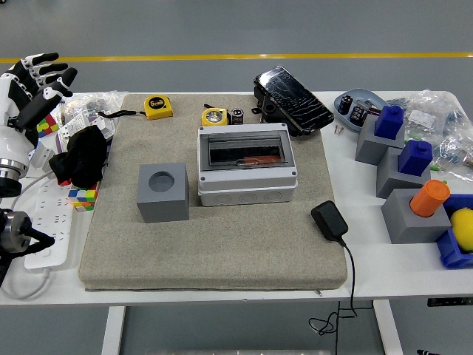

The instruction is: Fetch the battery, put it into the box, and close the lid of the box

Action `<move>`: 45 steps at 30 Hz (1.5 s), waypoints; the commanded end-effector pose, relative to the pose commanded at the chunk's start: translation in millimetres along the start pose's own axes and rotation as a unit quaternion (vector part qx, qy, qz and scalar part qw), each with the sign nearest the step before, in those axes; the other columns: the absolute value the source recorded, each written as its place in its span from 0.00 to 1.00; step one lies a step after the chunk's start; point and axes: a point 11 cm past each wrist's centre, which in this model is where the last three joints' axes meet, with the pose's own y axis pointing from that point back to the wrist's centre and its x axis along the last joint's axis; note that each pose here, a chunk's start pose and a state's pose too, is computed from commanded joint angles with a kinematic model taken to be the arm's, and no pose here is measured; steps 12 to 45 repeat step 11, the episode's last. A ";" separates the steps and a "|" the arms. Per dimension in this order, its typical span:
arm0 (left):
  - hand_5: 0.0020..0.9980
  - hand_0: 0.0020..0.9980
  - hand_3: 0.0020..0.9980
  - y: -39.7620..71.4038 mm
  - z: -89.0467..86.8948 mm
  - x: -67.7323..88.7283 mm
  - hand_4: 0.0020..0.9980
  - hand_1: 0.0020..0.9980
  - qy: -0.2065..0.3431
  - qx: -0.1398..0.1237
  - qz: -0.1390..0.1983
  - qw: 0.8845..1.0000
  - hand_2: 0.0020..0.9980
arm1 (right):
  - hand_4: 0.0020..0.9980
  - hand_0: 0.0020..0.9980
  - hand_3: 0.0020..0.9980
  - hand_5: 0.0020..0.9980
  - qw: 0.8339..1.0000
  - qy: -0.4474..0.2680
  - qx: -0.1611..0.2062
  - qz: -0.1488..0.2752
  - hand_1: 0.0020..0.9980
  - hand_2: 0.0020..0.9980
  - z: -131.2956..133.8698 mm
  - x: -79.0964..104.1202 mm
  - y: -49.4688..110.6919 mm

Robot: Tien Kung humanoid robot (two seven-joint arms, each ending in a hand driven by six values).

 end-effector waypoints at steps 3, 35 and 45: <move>0.32 0.38 0.61 0.0 -0.7 -2.1 1.00 0.58 0.003 0.000 0.000 1.000 0.59 | 0.90 0.67 0.55 0.50 1.000 -0.002 -0.003 0.000 0.67 0.68 3.5 -0.4 -0.3; 0.33 0.37 0.61 -1.6 -0.6 -8.6 1.00 0.58 0.004 0.001 -0.009 1.000 0.59 | 0.90 0.67 0.55 0.50 1.000 -0.005 -0.004 -0.001 0.67 0.68 5.6 -0.6 -0.5; 0.33 0.37 0.61 -1.6 -0.6 -8.6 1.00 0.58 0.004 0.001 -0.009 1.000 0.59 | 0.90 0.67 0.55 0.50 1.000 -0.005 -0.004 -0.001 0.67 0.68 5.6 -0.6 -0.5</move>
